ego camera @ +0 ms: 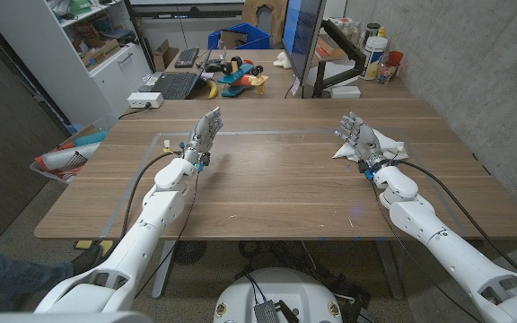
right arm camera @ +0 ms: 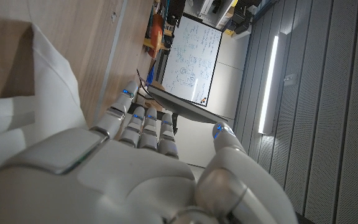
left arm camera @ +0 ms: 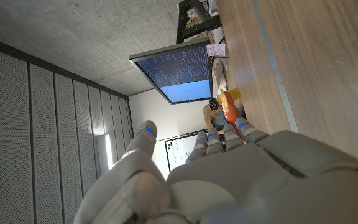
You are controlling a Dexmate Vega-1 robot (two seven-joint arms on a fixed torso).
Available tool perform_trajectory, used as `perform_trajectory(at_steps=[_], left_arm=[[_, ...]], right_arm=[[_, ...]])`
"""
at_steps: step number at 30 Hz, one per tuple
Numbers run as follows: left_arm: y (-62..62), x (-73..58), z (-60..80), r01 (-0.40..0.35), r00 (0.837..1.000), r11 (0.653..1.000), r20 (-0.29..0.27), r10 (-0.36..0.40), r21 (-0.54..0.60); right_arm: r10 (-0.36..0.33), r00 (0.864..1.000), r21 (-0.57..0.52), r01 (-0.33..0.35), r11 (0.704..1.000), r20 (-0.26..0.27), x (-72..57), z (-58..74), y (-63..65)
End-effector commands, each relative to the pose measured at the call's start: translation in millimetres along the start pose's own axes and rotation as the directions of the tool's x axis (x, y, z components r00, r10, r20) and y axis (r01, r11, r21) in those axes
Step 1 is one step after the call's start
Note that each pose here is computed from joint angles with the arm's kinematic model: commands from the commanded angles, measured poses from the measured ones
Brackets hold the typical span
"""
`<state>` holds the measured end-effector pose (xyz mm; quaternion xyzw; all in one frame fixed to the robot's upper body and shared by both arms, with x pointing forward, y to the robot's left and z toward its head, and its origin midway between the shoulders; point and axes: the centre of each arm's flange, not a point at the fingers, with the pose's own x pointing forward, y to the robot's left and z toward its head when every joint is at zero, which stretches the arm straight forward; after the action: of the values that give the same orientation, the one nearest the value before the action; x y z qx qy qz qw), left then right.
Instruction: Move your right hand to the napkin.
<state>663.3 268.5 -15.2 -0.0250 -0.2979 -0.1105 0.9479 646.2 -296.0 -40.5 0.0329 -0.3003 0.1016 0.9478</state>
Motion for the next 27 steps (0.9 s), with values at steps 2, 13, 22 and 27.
perform_trajectory(at_steps=[2,13,22,27], left_arm=[[-6.2,5.2,-2.0,0.009,1.0,1.0,-0.014,-0.009,-0.001],[-6.4,5.8,-4.1,0.011,1.0,1.0,-0.025,-0.011,0.002],[-5.9,7.0,-3.6,0.012,1.0,1.0,-0.024,-0.011,0.01],[-5.5,7.4,-3.7,0.015,1.0,1.0,-0.027,-0.015,0.013]], right_arm=[[0.014,1.0,-0.024,-0.013,1.0,0.016,3.4,4.9,-3.4],[0.022,0.999,-0.037,-0.021,0.999,0.032,7.4,8.5,-3.0],[0.03,0.998,-0.063,-0.027,0.998,0.051,9.0,14.8,-1.0],[0.035,0.998,-0.074,-0.031,0.997,0.06,10.2,18.8,-0.4]])
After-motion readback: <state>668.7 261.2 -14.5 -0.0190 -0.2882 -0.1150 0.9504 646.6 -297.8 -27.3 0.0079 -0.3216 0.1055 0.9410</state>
